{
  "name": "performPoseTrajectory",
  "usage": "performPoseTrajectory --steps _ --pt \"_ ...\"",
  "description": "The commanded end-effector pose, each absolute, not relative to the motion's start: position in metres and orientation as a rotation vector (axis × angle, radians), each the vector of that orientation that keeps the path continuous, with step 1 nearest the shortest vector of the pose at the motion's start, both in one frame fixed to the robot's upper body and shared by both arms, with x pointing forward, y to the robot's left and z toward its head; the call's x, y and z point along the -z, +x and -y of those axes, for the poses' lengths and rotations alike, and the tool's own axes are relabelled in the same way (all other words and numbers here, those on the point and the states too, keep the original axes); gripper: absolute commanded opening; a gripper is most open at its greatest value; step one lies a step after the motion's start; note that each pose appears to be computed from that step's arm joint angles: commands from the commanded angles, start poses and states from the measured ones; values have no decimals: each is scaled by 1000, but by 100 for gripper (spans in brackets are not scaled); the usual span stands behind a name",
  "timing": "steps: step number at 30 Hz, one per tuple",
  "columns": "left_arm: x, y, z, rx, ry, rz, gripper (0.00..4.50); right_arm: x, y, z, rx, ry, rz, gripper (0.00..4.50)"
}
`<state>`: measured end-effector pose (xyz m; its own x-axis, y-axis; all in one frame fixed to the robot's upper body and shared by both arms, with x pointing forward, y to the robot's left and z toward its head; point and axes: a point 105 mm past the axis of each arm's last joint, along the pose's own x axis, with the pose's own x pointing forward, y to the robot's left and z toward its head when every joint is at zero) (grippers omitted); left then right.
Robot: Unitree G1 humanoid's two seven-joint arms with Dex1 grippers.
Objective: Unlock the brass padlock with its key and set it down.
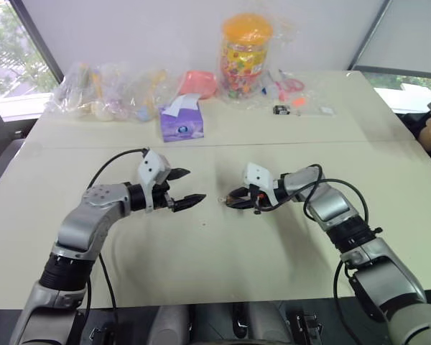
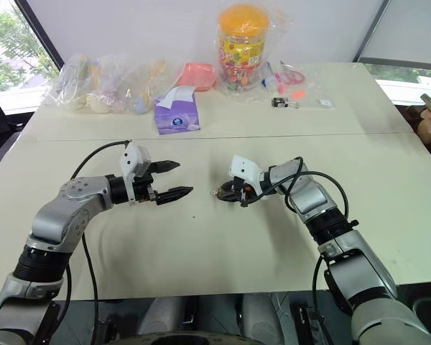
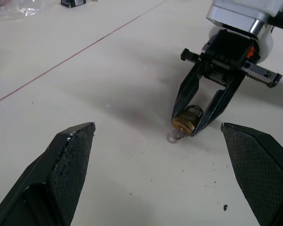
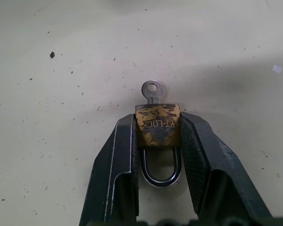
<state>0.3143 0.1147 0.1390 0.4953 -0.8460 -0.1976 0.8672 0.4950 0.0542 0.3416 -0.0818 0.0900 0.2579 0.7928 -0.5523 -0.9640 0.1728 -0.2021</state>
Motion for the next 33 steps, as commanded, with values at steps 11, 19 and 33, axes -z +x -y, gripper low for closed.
performPoseTrajectory --steps 11,19,33 --pt "-189 316 -91 1240 -101 -147 450 -175 300 75 -868 -1325 640 71" --pt "-191 308 -87 1368 -99 -222 450 -187 287 69 -802 -1369 785 71" --pt "-196 309 -82 1395 -113 -191 275 -202 278 65 -770 -1399 908 71"
